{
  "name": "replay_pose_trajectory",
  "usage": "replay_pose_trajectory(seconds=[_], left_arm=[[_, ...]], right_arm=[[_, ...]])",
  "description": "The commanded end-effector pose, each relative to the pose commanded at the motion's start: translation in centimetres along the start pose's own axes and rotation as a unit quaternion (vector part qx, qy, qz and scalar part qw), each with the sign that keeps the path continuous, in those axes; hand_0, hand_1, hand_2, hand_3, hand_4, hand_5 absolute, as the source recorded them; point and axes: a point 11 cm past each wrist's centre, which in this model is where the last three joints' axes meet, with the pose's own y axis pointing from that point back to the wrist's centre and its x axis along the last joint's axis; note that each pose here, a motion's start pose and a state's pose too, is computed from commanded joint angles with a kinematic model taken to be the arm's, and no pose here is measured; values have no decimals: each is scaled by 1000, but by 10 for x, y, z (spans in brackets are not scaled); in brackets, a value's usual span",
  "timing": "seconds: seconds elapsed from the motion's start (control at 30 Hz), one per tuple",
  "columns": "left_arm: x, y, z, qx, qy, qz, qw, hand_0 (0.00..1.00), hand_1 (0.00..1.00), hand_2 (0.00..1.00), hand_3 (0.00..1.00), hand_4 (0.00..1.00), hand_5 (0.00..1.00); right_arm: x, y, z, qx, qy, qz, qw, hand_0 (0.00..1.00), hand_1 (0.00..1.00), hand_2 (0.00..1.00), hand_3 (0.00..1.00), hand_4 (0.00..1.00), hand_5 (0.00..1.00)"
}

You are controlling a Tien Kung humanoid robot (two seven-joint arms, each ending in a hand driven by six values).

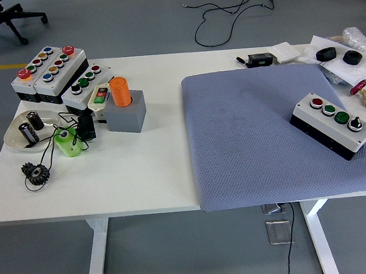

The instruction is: Pick up the button,place it on the desk,press the button,press the button

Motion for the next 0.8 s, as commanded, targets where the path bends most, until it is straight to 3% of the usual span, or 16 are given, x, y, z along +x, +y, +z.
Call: replay_pose_trajectory(seconds=[0.43, 0.8], left_arm=[[1, 0, 1, 0, 1, 1, 1000, 619, 567, 539, 513, 291, 998], [0, 0, 1, 1, 3, 0, 1000, 619, 562, 537, 511, 291, 998]], right_arm=[[-47, 0, -11, -19, 74, -64, 995, 950, 943, 995, 998, 998, 206], [-85, -18, -23, -35, 126, -92, 987, 961, 940, 968, 982, 990, 195]])
